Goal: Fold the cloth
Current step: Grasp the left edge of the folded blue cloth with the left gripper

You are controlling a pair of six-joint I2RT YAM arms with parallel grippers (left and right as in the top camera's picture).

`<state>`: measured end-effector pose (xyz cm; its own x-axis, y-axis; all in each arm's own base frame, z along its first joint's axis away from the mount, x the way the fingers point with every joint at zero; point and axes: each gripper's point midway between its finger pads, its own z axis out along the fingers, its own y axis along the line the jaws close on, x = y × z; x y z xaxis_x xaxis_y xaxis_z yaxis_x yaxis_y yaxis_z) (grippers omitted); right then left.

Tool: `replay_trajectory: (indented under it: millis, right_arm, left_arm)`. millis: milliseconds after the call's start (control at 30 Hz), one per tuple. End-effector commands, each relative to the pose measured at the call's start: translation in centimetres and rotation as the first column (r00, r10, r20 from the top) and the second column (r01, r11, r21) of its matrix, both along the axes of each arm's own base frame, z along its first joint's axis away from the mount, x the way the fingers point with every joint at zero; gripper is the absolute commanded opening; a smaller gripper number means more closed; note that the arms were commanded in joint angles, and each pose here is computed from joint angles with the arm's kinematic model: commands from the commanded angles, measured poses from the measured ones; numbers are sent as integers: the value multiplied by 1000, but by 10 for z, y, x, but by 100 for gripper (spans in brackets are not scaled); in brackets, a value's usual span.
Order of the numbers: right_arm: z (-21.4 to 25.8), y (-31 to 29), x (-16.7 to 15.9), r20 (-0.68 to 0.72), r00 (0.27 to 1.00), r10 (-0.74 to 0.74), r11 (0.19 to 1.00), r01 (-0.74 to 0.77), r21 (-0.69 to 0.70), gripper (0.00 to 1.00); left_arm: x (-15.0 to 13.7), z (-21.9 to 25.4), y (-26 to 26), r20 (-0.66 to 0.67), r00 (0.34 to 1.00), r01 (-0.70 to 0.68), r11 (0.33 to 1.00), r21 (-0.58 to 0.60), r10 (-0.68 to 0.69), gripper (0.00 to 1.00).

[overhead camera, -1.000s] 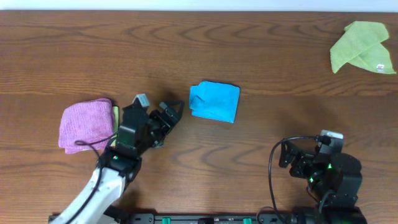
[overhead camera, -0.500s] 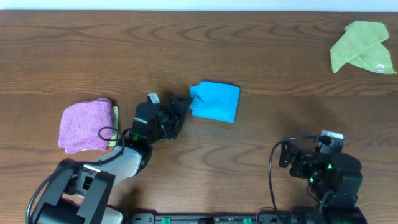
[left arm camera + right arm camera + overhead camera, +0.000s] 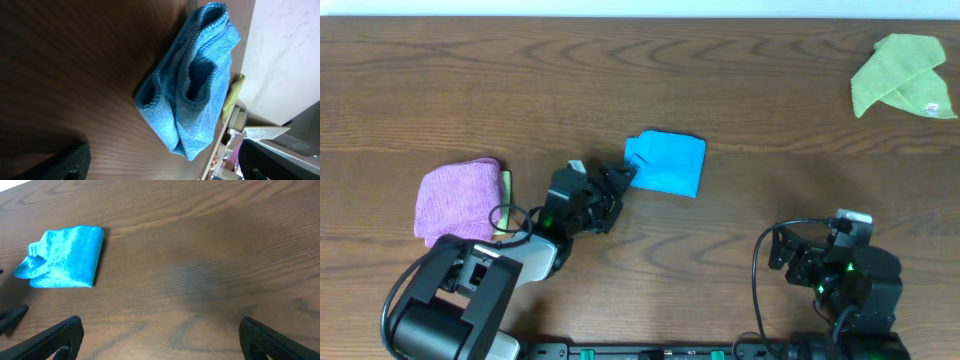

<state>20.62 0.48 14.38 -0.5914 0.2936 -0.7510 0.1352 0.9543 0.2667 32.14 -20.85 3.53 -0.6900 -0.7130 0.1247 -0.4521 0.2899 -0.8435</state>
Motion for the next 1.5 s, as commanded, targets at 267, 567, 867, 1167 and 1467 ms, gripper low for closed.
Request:
replay_trajectory:
  millis: [267, 567, 867, 1167, 1467]
  right_arm:
    - [1, -3, 0, 4, 1000, -22, 1000, 22, 5, 99]
    - [1, -3, 0, 5, 1000, -22, 1000, 22, 5, 99]
    - [1, -3, 0, 5, 1000, -22, 1000, 22, 5, 99]
    - [1, -3, 0, 5, 1000, -22, 1000, 22, 5, 99]
    - [1, -3, 0, 5, 1000, -22, 1000, 22, 5, 99]
  left_arm:
    - [16, 1, -16, 12, 1000, 4, 1000, 3, -4, 96]
    - [26, -11, -27, -6, 1000, 16, 1000, 17, -15, 97]
    - [33, -28, -29, -31, 999, 5, 999, 42, -4, 89]
    - [38, -33, -21, -23, 999, -41, 996, 80, 43, 71]
    - [28, -43, -26, -38, 998, -34, 989, 143, 40, 57]
